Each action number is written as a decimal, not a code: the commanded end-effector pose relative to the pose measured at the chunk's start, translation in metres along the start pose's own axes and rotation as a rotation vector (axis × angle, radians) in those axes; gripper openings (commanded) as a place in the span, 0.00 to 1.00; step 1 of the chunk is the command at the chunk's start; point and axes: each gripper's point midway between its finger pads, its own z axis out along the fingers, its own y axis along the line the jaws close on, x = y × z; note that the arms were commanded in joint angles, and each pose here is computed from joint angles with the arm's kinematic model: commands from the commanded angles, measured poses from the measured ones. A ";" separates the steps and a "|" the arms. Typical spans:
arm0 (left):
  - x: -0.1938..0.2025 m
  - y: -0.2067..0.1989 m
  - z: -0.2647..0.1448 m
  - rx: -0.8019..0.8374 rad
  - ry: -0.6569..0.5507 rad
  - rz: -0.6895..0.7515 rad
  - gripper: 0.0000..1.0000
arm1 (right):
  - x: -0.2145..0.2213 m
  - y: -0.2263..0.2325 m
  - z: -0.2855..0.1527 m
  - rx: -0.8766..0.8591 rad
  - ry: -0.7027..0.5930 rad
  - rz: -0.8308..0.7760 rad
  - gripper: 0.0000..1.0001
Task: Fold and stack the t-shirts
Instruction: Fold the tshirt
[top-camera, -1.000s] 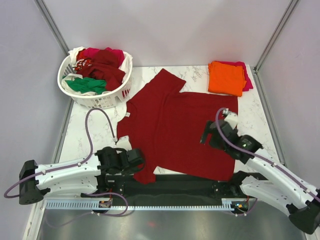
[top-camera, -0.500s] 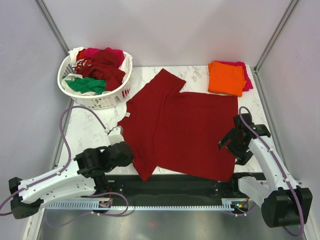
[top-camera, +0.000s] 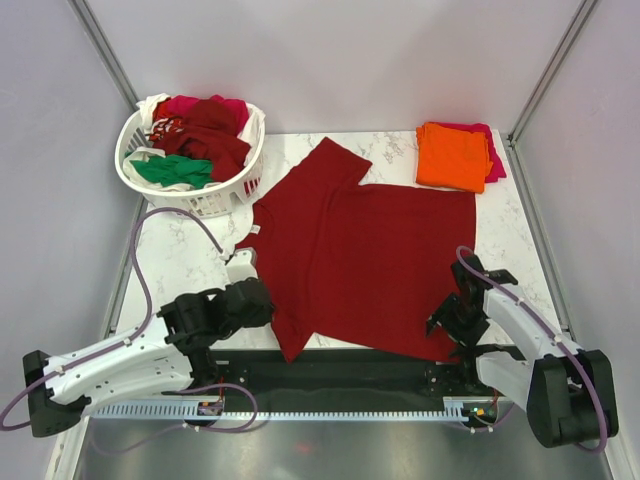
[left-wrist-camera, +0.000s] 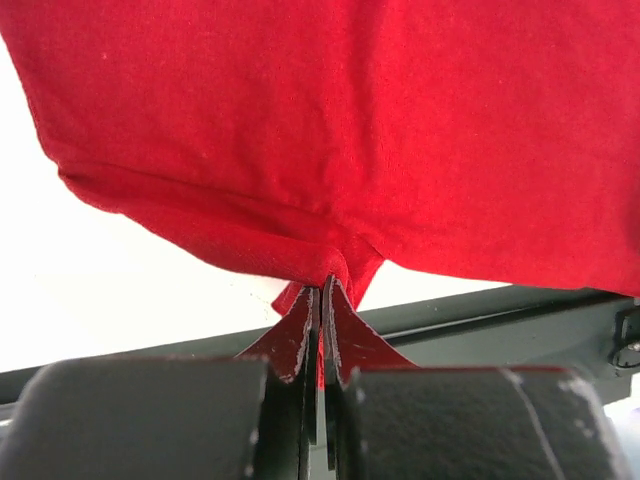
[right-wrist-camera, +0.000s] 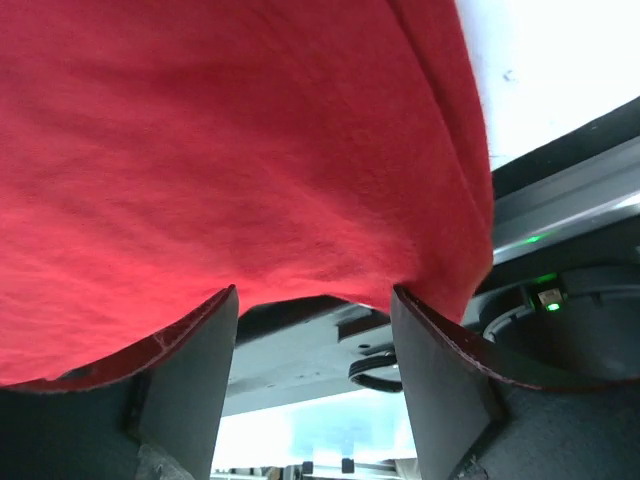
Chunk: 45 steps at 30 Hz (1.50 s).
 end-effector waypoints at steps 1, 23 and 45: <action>-0.002 -0.006 0.008 0.015 -0.013 0.037 0.02 | 0.012 -0.003 0.006 -0.016 0.039 0.026 0.70; 0.005 -0.011 0.012 0.034 0.044 0.033 0.02 | -0.013 0.044 0.023 -0.169 -0.080 -0.087 0.07; -0.053 0.029 -0.042 -0.173 -0.055 0.134 0.02 | -0.103 0.208 -0.038 -0.443 -0.373 -0.335 0.21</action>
